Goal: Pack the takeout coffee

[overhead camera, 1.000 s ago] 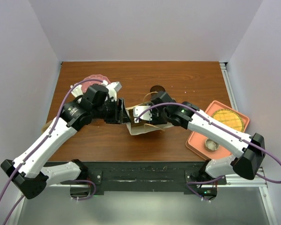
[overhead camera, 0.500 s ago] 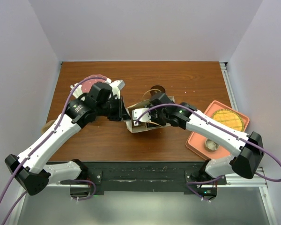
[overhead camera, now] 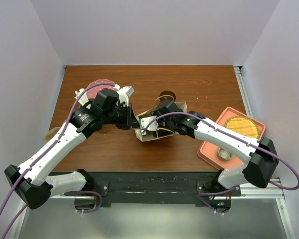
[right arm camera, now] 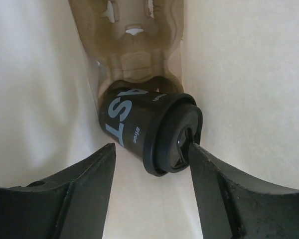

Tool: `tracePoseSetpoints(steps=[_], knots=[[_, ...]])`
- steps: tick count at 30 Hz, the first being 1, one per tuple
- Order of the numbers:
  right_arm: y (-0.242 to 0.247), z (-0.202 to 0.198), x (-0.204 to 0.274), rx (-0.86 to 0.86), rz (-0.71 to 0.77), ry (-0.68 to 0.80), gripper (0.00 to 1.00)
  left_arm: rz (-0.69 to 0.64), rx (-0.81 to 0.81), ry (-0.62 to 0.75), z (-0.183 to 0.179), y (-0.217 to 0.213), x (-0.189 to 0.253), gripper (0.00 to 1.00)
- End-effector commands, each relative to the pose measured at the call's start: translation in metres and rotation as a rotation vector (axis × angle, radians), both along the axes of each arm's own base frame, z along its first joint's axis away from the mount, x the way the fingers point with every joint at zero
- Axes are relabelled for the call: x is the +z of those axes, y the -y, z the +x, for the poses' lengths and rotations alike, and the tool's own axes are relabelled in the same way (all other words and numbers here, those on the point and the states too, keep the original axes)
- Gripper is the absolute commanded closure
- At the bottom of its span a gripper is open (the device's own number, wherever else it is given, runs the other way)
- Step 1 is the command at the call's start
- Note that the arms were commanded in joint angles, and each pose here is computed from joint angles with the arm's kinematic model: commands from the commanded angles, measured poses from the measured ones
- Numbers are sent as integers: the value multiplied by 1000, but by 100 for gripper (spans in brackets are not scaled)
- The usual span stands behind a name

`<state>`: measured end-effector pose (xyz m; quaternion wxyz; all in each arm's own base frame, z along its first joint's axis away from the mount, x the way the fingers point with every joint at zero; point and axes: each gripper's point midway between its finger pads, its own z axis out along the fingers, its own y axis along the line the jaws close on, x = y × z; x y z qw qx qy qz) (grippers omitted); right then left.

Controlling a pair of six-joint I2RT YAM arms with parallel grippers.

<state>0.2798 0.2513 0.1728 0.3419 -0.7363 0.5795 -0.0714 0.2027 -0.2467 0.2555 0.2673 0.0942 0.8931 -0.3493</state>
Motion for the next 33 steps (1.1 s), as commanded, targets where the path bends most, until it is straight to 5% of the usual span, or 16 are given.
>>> tracePoseSetpoints(steps=[1,10,16,25,33], knots=[[-5,6,-2,19,-2,44,36,-56,-36,44,-6,4,12,100],[-5,10,-13,13,-18,46,44,-70,-35,39,-12,1,9,100],[-6,8,-13,22,-17,39,72,-74,-34,46,-15,-1,12,100],[-5,5,-4,28,-3,39,100,-63,-30,39,-17,-4,8,100],[-3,-2,10,31,19,19,100,-56,-24,39,-17,-6,4,100]])
